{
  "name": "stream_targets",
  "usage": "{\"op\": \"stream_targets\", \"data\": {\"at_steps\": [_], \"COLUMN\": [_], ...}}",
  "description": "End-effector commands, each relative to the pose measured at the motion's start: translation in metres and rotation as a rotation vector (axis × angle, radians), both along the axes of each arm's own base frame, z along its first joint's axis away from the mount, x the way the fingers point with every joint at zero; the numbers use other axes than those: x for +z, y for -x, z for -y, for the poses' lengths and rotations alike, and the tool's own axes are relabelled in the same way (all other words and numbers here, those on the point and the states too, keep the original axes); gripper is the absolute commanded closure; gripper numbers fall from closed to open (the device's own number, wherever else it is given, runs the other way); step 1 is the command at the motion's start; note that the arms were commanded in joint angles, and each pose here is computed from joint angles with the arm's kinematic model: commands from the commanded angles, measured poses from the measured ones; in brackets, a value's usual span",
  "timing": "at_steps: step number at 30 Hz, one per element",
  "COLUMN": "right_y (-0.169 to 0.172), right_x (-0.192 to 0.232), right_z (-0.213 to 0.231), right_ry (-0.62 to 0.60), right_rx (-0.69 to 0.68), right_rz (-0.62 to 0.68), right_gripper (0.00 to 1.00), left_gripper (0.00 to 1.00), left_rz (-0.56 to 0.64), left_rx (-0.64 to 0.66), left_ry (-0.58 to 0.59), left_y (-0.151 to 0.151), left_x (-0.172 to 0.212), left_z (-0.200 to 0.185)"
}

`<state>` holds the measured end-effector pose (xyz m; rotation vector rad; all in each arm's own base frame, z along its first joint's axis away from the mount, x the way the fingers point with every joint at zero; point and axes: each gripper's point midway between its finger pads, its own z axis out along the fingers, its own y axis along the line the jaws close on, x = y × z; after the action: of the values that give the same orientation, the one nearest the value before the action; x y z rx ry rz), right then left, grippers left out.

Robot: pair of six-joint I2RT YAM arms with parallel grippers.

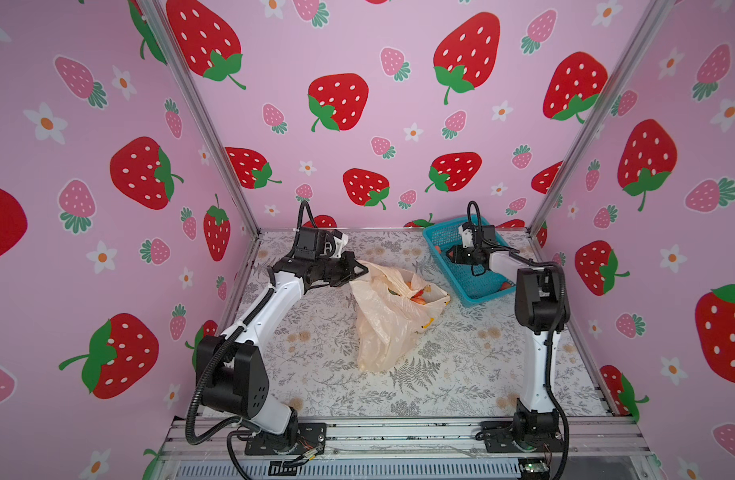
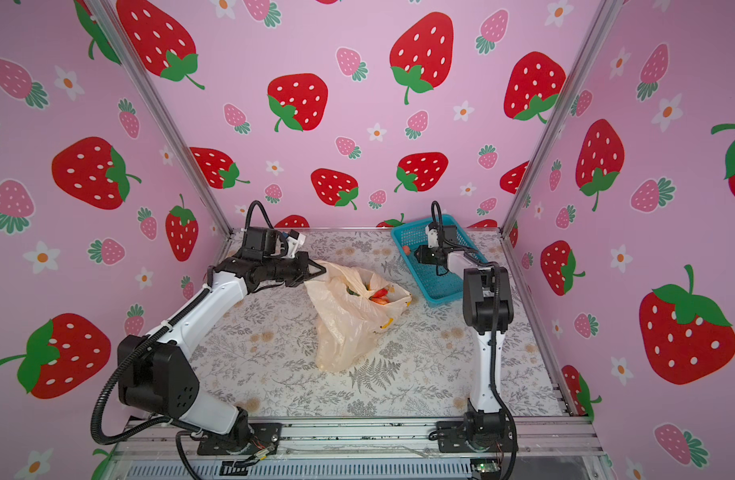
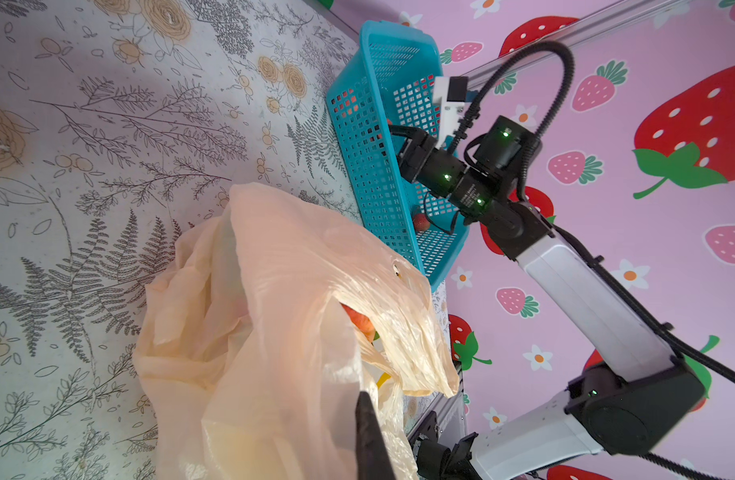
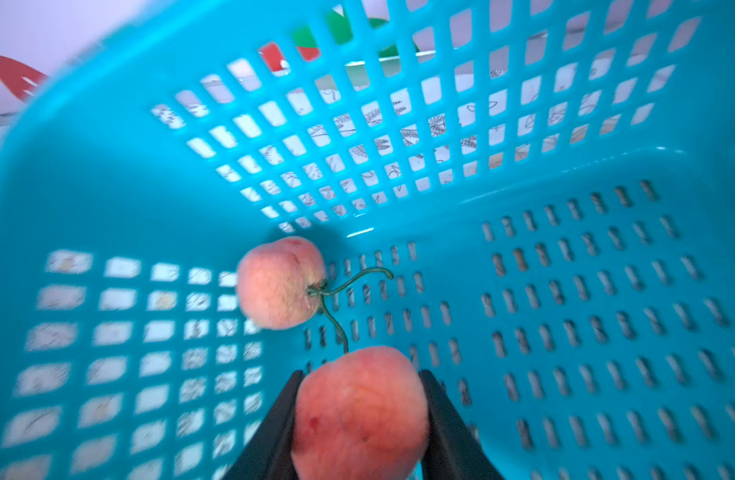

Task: Place the fake fruits into the plastic bag and tie a complex knot
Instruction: 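Lower the right gripper into the teal basket and grasp a small peach, then carry the small peach with the right gripper into the bag and release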

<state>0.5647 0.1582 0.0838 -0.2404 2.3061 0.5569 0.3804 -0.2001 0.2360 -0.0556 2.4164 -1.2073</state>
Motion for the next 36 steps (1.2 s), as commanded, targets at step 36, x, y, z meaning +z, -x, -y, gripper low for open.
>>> {"op": "stream_targets", "data": {"at_steps": [36], "right_y": [0.224], "right_x": [0.091], "right_z": [-0.128], "right_ry": [-0.233], "right_rx": [0.431], "right_rz": [0.147], "right_gripper": [0.61], "left_gripper": [1.0], "left_rz": [0.026], "left_rx": [-0.055], "left_ry": [0.026], "left_y": [0.01], "left_x": [0.012], "left_z": [0.019]}}
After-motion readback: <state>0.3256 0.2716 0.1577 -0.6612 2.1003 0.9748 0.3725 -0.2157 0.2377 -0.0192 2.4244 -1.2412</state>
